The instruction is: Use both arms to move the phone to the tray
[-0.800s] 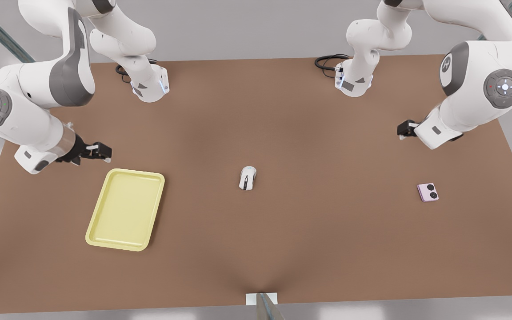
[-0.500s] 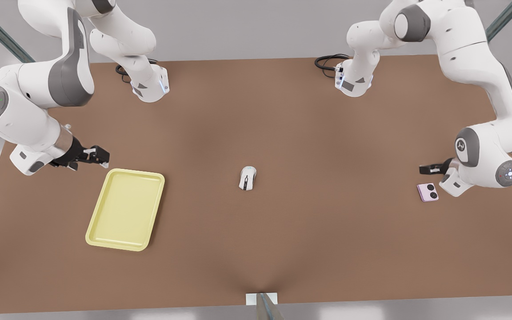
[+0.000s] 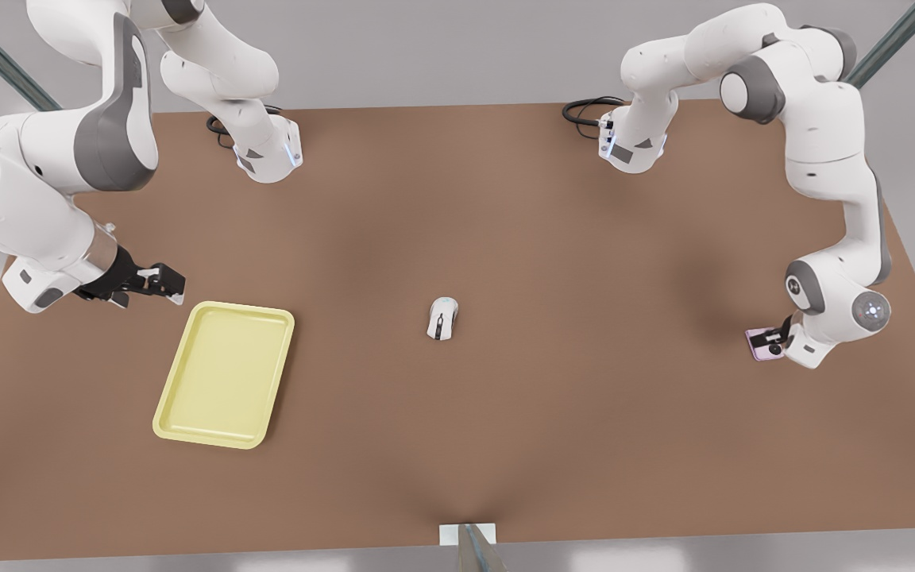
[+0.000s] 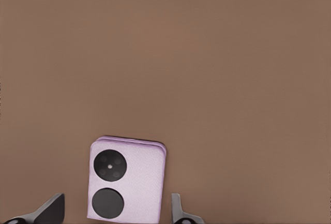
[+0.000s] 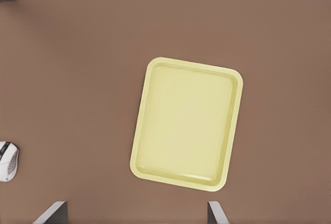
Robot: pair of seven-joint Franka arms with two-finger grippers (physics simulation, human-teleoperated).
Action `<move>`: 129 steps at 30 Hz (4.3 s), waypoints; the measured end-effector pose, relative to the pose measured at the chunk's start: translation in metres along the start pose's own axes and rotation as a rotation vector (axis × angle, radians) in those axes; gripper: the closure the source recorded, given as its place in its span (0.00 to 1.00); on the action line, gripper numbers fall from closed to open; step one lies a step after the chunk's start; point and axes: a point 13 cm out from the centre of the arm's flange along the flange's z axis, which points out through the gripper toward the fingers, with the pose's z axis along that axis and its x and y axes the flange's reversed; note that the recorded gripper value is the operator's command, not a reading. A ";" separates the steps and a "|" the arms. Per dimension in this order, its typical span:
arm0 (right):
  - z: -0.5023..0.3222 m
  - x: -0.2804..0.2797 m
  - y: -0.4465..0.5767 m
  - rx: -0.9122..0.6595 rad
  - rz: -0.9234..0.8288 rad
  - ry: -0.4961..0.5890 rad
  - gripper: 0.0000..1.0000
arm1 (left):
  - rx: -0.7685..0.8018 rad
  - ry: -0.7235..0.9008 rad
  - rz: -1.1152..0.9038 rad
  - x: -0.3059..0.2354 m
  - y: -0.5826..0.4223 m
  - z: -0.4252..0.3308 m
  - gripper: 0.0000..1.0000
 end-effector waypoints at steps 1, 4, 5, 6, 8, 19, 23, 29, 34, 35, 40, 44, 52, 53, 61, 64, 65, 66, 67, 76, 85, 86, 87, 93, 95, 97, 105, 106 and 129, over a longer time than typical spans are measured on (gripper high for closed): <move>0.001 0.000 0.000 0.000 0.000 0.001 0.00 | 0.002 -0.012 -0.004 -0.002 0.001 0.000 0.00; 0.002 -0.001 0.000 0.000 0.001 0.002 0.00 | 0.006 -0.033 -0.016 -0.006 0.008 0.000 0.00; 0.002 -0.001 0.000 0.000 0.001 0.001 0.00 | 0.006 -0.036 -0.014 -0.007 0.009 0.000 0.00; 0.002 -0.001 0.000 0.000 0.000 0.001 0.00 | 0.006 -0.037 -0.011 -0.007 0.009 0.002 0.00; 0.002 -0.002 0.001 0.000 -0.001 0.000 0.00 | 0.012 -0.032 0.009 -0.005 0.001 0.006 0.00; 0.002 -0.002 0.001 0.002 0.001 0.000 0.00 | 0.026 -0.029 0.042 -0.003 -0.004 0.021 0.00; 0.002 -0.002 0.001 0.002 0.001 0.000 0.00 | 0.027 -0.011 0.042 0.002 0.002 0.036 0.00; 0.002 -0.001 0.001 0.002 0.001 0.001 0.00 | 0.016 -0.004 0.032 0.004 0.009 0.042 0.30; 0.003 -0.001 0.000 0.002 0.002 0.003 0.00 | 0.019 -0.007 0.026 0.004 0.009 0.038 0.29; 0.003 -0.001 0.000 0.002 0.002 0.003 0.00 | 0.020 -0.007 0.024 0.004 0.009 0.037 0.29; 0.003 -0.001 0.000 0.002 0.002 0.005 0.00 | 0.022 -0.022 0.020 0.000 0.009 0.022 0.29; 0.003 -0.001 0.000 0.004 0.001 0.005 0.00 | 0.024 -0.021 0.019 0.001 0.009 0.018 0.29; 0.021 -0.005 0.001 0.004 0.004 0.033 0.00 | 0.044 -0.077 0.293 0.002 -0.279 -0.057 0.29; 0.024 -0.006 0.001 0.003 0.003 0.038 0.00 | 0.050 -0.100 0.321 -0.005 -0.330 -0.065 0.29; 0.031 -0.012 0.002 -0.002 0.006 0.036 0.00 | 0.109 -0.161 0.296 0.043 -0.631 -0.084 0.29; 0.031 -0.015 0.000 -0.001 0.008 0.028 0.00 | 0.161 -0.179 0.222 0.066 -0.685 -0.083 0.29; 0.031 -0.015 -0.001 0.001 0.009 0.024 0.00 | 0.186 -0.171 0.200 0.078 -0.700 -0.085 0.29; 0.030 -0.016 -0.002 0.003 0.009 0.019 0.00 | 0.207 -0.161 0.176 0.087 -0.712 -0.085 0.29; 0.029 -0.017 0.000 0.003 0.006 0.013 0.00 | 0.231 -0.150 0.153 0.097 -0.724 -0.085 0.27; 0.040 0.001 0.016 0.011 -0.024 0.008 0.00 | 0.409 -0.146 -0.088 0.087 -0.754 -0.111 0.00; 0.158 -0.037 0.213 0.000 -0.298 0.073 0.00 | 0.072 -0.076 -0.331 -0.001 -0.287 -0.347 0.00; 0.174 -0.044 0.229 -0.001 -0.306 0.075 0.00 | 0.051 -0.028 -0.299 0.028 -0.273 -0.343 0.00; 0.190 -0.053 0.242 -0.003 -0.307 0.076 0.00 | 0.037 0.007 -0.264 0.046 -0.267 -0.342 0.00; 0.281 -0.070 0.336 -0.010 -0.298 0.081 0.00 | 0.022 0.105 -0.056 0.098 -0.270 -0.379 0.00; 0.307 -0.060 0.356 -0.006 -0.273 0.102 0.00 | 0.018 0.143 -0.007 0.107 -0.269 -0.377 0.00; 0.332 -0.049 0.369 0.003 -0.237 0.129 0.00 | 0.014 0.178 0.037 0.113 -0.268 -0.371 0.00; 0.401 -0.027 0.387 -0.010 -0.083 0.192 0.00 | 0.038 0.256 0.164 0.123 -0.270 -0.356 0.00; 0.403 -0.027 0.389 -0.013 -0.070 0.190 0.00 | 0.040 0.260 0.177 0.124 -0.270 -0.355 0.00; 0.451 -0.029 0.378 0.048 -0.133 0.155 0.00 | 0.153 0.208 0.318 0.094 -0.291 -0.342 0.00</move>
